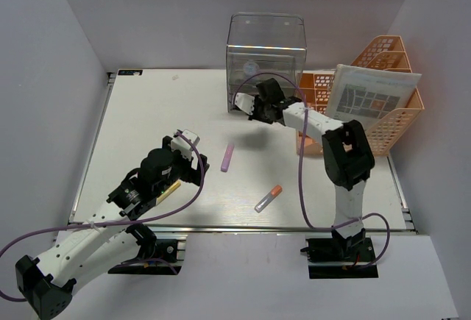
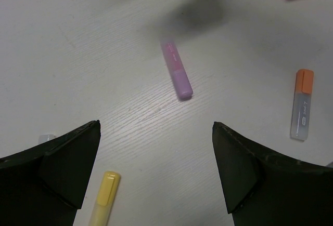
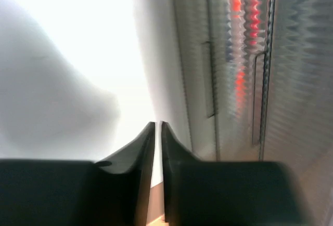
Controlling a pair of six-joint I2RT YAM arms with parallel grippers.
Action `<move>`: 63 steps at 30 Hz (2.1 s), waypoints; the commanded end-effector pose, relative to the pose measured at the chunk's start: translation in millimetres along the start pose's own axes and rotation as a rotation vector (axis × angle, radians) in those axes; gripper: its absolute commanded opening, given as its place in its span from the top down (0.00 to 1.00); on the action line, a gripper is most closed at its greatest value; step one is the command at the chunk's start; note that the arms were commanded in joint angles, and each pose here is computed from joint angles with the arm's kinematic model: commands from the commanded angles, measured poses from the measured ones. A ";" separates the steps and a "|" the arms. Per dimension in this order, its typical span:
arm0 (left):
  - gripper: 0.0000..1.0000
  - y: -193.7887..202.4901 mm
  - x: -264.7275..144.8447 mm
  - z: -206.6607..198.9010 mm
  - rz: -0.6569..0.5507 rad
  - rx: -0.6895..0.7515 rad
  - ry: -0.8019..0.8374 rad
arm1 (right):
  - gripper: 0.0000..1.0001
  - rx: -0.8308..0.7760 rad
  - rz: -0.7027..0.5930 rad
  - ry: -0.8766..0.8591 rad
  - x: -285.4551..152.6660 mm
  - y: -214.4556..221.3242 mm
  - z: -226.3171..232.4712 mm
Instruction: Organize the desk
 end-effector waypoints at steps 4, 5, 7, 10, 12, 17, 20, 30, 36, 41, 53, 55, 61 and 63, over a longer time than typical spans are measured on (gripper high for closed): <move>0.02 -2.7 -0.1 -2.8 -0.013 -0.007 0.016 | 0.11 0.300 -0.304 0.146 -111.3 -51.4 -34.3; 0.02 -3.3 -0.1 -3.8 -0.017 -0.019 0.020 | 0.11 0.351 -0.279 0.141 -108.2 -37.0 -18.6; 0.02 -7.7 1.0 -8.3 -0.038 -0.052 0.039 | 0.11 0.458 -0.316 0.205 -131.5 -30.9 -28.0; 0.02 -14.8 8.4 -27.2 -0.059 -0.149 0.128 | 0.69 0.592 -0.339 0.147 -147.5 -16.2 -18.9; 0.02 -20.8 17.7 -40.1 -0.063 -0.242 0.176 | 1.00 0.691 -0.388 0.073 -156.6 -20.3 -7.4; 0.02 -32.0 62.5 -76.5 -0.062 -0.490 0.316 | 0.86 0.821 -0.497 0.042 -199.2 -15.9 -5.1; 0.09 -40.0 91.2 -85.6 -0.096 -0.664 0.335 | 0.56 0.805 -0.543 0.045 -217.4 -8.9 0.5; 0.56 -46.1 193.9 -78.9 -0.129 -1.010 0.178 | 0.96 0.749 -0.654 0.099 -247.0 8.7 28.0; 0.64 -32.1 254.1 -76.0 -0.200 -1.226 0.155 | 1.00 0.769 -0.649 0.129 -247.9 19.4 29.1; 0.68 -40.1 303.1 -81.4 -0.274 -1.337 0.208 | 0.99 0.775 -0.636 0.162 -251.3 25.4 26.2; 0.39 -36.5 359.1 -68.6 -0.362 -1.351 0.104 | 0.96 0.761 -0.636 0.163 -254.9 27.1 26.9; 0.39 -38.0 364.8 -62.6 -0.372 -1.355 0.089 | 0.96 0.759 -0.636 0.164 -254.9 27.1 26.8; 0.43 -35.1 380.3 -53.4 -0.366 -1.369 0.024 | 0.96 0.758 -0.634 0.165 -255.3 27.9 27.0; 0.47 -30.1 381.7 -52.3 -0.355 -1.378 0.007 | 0.96 0.758 -0.635 0.162 -254.9 27.5 27.8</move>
Point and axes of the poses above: each gripper's point midway between its finger pads, its own x axis out along the fingers, its own z axis along the line the jaws close on, y = z × x, the point moved 2 cm from there along -x, back along the fingers, and after that the axes turned 6 degrees about -x, right-handed, at the moved point
